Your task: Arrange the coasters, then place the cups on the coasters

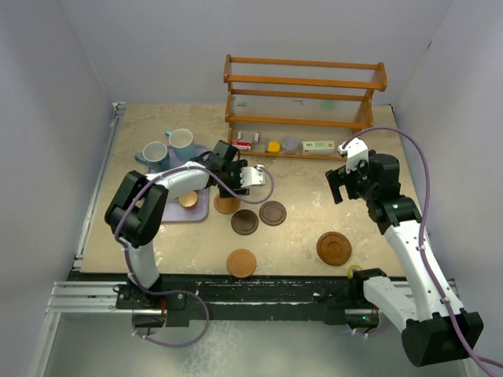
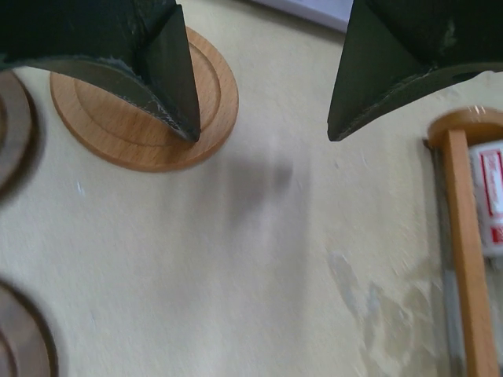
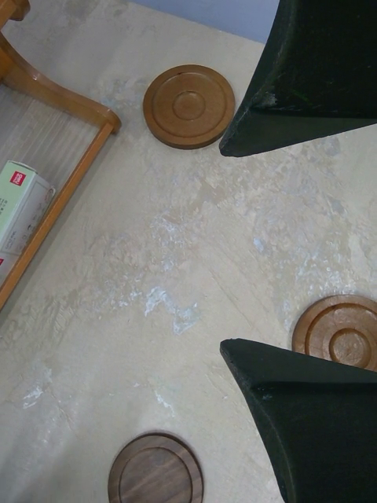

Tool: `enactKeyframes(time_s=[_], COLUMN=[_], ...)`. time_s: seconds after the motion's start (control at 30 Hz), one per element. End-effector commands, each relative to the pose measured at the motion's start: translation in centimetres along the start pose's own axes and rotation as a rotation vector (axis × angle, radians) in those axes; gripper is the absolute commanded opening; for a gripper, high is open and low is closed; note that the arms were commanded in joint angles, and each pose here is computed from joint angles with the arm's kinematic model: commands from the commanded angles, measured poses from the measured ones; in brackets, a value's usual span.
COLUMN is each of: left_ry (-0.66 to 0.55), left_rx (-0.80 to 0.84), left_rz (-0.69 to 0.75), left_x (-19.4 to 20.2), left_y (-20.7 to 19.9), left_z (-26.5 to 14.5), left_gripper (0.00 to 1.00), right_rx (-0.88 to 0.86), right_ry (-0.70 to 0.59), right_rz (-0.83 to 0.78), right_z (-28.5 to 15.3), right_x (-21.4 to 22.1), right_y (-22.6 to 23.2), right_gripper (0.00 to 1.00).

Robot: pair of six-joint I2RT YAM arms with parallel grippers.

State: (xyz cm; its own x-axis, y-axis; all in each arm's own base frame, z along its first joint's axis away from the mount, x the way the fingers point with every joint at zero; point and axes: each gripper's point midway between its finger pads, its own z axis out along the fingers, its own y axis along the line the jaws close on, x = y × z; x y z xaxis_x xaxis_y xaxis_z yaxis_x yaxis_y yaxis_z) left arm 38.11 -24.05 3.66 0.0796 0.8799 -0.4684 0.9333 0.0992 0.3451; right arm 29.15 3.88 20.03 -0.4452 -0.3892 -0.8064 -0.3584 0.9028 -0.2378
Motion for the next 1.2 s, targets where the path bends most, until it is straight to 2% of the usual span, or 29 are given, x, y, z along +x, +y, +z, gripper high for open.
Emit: enactKeyframes(time_s=[0.0,0.17,0.27,0.67,0.9,1.17], left_ry=[-0.026,-0.048,-0.061,-0.258,-0.265,-0.216], left_rx=[0.024,0.004,-0.012,-0.047,-0.041,-0.085], left_rz=[-0.039,-0.067,-0.067,-0.103,-0.046,-0.129], left_x=[-2.3,-4.0,-4.6,-9.3,-7.4,-2.1], left_y=[-0.2,1.1,1.6,2.2,-1.3,-2.3], left_z=[3.1,4.1,3.4,-4.2,-7.4,-10.8], left_gripper=[0.63,0.63,0.63,0.68,0.7,0.71], right_rx=[0.024,0.032,0.03,-0.009,-0.136,-0.355], right_ry=[-0.017,-0.016,-0.014,-0.022,0.052,0.143], right_rz=[-0.016,-0.017,-0.018,-0.02,-0.067,-0.227], right_z=[-0.1,-0.1,0.0,-0.3,0.8,5.5], right_x=[-0.7,-0.6,-0.5,-1.2,-1.1,0.1], right_y=[-0.6,-0.7,-0.6,-0.1,2.2,9.9], right_gripper=[1.0,1.0,1.0,1.0,1.0,1.0])
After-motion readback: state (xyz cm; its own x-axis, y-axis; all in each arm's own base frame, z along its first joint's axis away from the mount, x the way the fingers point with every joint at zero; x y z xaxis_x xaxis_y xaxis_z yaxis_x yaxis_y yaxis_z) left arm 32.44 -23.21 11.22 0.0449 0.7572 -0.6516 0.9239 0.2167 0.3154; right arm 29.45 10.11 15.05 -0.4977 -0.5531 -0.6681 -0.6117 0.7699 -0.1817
